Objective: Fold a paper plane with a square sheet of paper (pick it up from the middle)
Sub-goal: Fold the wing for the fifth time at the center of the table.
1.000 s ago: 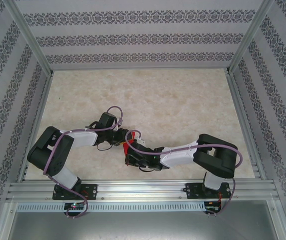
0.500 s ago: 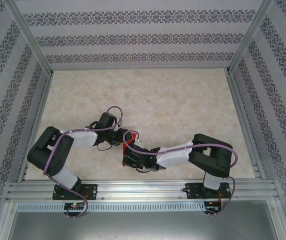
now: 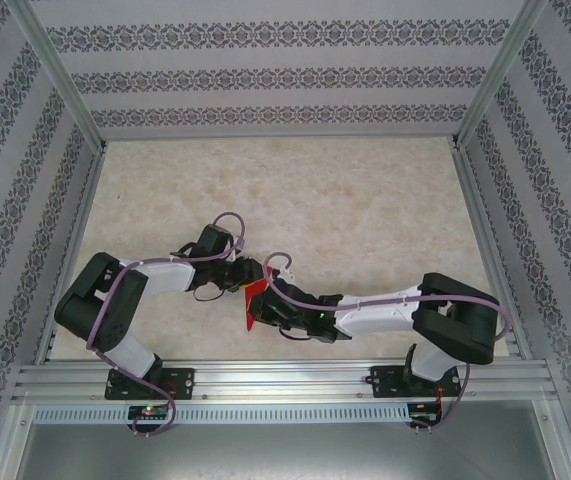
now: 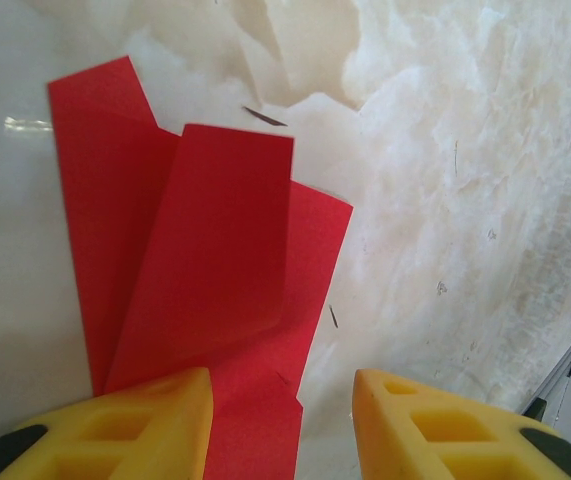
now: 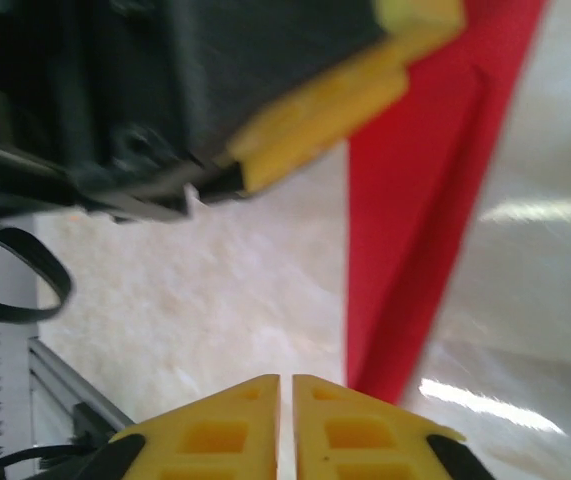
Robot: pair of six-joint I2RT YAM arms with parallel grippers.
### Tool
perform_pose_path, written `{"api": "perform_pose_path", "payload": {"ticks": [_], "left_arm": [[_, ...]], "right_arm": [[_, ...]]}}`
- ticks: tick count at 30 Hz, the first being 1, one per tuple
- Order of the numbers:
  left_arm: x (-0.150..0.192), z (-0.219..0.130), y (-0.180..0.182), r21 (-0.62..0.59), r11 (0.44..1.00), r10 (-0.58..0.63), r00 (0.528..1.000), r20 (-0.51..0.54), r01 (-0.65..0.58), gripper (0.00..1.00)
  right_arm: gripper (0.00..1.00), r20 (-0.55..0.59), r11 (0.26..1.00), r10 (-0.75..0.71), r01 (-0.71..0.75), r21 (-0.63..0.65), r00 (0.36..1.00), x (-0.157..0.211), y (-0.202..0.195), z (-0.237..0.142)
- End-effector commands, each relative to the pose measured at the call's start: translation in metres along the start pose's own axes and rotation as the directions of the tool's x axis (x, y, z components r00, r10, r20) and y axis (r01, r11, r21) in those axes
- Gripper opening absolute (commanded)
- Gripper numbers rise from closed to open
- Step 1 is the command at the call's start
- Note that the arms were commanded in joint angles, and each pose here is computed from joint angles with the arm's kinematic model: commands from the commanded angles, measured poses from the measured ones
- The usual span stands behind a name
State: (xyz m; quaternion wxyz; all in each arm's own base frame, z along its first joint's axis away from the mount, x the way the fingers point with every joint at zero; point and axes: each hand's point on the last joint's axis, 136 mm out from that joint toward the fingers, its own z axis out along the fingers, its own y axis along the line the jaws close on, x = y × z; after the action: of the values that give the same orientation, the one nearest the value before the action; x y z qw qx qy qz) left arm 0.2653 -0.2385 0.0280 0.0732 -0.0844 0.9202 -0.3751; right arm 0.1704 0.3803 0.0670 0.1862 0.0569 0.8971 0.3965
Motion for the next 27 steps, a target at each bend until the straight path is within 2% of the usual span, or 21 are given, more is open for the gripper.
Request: {"api": "perform_pose_path", "payload": {"ticks": [1, 9, 21, 24, 27], "left_arm": [[0.013, 0.005, 0.026, -0.099, 0.995, -0.035, 0.998, -0.043, 0.03, 0.43], [0.013, 0.005, 0.027, -0.096, 0.995, -0.034, 0.998, -0.043, 0.03, 0.43], [0.014, 0.007, 0.029, -0.099, 0.994, -0.042, 0.998, -0.043, 0.038, 0.43], [0.014, 0.007, 0.03, -0.102, 0.994, -0.045, 0.998, -0.039, 0.041, 0.43], [0.014, 0.007, 0.03, -0.102, 0.994, -0.045, 0.998, -0.039, 0.041, 0.43]], "right_arm": [[0.09, 0.018, 0.991, 0.001, 0.001, -0.137, 1.0, -0.008, 0.033, 0.014], [0.05, 0.015, 0.988, 0.088, -0.085, -0.125, 0.996, -0.002, 0.007, 0.031], [0.04, -0.098, 0.987, 0.142, -0.148, -0.061, 0.985, 0.038, -0.03, 0.06], [0.03, -0.105, 0.986, 0.162, -0.165, -0.02, 0.981, 0.044, -0.044, 0.06], [0.03, -0.096, 0.989, 0.142, -0.145, -0.017, 0.985, 0.042, -0.038, 0.054]]}}
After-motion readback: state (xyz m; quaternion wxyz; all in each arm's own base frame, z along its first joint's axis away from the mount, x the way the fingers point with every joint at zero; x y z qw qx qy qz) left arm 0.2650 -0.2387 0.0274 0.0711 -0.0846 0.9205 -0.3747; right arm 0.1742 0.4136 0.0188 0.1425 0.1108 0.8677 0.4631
